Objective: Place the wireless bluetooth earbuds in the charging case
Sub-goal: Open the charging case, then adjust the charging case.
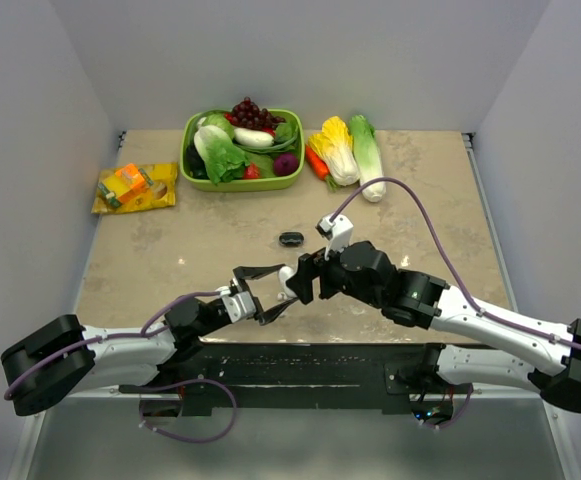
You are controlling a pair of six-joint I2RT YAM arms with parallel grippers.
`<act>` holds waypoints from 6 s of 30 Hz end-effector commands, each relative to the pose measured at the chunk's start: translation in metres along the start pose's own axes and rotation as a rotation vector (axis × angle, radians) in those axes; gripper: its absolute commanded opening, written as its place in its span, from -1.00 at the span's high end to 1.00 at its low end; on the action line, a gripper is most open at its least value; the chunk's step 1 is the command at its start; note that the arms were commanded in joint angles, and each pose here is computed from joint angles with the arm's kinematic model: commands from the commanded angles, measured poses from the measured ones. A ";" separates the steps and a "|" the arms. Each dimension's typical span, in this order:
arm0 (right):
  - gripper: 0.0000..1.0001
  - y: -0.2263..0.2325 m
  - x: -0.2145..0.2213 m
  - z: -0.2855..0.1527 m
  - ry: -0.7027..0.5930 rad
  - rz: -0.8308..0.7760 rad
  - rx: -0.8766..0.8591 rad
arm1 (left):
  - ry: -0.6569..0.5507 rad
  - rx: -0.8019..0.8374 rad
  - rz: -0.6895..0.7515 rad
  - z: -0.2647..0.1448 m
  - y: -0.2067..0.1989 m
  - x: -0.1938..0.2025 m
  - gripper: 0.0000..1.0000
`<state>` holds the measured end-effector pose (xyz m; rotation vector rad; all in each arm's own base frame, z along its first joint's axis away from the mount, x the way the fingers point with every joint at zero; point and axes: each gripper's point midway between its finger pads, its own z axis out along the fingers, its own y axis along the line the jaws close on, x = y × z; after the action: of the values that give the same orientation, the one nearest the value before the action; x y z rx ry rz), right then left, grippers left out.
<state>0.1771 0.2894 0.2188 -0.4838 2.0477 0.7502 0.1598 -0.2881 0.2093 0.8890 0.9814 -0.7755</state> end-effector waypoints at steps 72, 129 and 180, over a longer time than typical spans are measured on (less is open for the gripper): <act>0.48 0.023 -0.017 0.000 -0.077 0.141 -0.266 | -0.271 -0.044 0.058 0.002 0.011 -0.073 1.00; 1.00 0.008 -0.076 -0.074 -0.160 -0.642 0.023 | -0.006 0.292 -0.417 0.014 -0.042 -0.057 -0.99; 1.00 0.037 -0.035 -0.057 -0.060 -0.675 -0.127 | -0.019 0.422 -0.433 0.038 -0.039 -0.063 -0.03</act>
<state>0.1418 0.2753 0.2790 -1.1387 1.6485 0.4416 0.1188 -0.3307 0.2497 1.0482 1.1091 -1.3909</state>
